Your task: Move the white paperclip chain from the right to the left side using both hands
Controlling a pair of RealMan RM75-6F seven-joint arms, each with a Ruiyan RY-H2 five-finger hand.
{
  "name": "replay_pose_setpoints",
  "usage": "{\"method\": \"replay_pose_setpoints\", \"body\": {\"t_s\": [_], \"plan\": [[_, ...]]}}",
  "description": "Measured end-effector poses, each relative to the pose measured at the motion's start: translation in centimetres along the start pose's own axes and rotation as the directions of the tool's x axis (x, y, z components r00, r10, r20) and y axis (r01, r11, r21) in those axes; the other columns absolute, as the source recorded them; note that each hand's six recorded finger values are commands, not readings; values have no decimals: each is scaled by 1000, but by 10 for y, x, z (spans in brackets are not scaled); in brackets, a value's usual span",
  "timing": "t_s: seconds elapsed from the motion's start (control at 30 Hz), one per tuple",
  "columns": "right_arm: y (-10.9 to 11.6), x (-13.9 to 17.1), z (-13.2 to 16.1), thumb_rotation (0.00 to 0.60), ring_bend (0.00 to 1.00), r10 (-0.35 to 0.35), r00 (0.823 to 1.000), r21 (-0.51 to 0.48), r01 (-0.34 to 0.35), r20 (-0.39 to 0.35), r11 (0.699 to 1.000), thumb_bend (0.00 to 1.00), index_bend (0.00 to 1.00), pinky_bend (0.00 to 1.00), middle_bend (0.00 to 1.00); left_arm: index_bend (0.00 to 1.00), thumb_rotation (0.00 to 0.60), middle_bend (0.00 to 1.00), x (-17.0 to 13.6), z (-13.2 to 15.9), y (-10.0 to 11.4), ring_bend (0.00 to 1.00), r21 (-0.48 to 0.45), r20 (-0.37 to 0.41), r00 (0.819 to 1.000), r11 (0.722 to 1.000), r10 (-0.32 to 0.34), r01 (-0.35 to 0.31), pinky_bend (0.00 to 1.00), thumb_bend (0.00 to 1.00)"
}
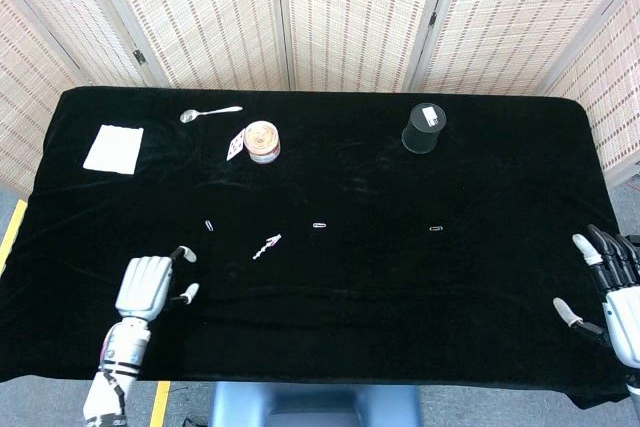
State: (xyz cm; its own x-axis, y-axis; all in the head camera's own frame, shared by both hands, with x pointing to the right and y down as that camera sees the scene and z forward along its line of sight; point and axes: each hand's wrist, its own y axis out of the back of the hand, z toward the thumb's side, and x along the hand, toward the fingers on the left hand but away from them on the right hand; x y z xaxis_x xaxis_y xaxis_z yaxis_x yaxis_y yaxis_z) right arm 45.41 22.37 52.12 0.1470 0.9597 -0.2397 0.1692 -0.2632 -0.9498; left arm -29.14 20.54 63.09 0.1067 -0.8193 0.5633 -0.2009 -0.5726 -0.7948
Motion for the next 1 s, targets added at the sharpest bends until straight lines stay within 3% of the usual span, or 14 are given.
{"method": "replay_pose_setpoints", "body": {"t_s": [0.27, 0.7, 1.0], "plan": [[5, -1, -8, 600, 0, -10, 1000, -26, 10, 10, 1000, 252, 0, 0, 0, 474, 600, 1000, 33, 41, -20, 1000, -114, -14, 999, 993, -37, 36, 1000, 268], [10, -1, -23, 600, 0, -8, 999, -54, 11, 51, 998, 252, 0, 0, 0, 523, 600, 1000, 82, 68, -50, 1000, -17, -29, 997, 998, -68, 68, 1000, 382], [15, 2, -30, 600, 0, -20, 997, -70, 24, 69, 997, 252, 0, 0, 0, 501, 600, 1000, 85, 83, -61, 1000, -23, -10, 995, 995, -96, 96, 1000, 381]]}}
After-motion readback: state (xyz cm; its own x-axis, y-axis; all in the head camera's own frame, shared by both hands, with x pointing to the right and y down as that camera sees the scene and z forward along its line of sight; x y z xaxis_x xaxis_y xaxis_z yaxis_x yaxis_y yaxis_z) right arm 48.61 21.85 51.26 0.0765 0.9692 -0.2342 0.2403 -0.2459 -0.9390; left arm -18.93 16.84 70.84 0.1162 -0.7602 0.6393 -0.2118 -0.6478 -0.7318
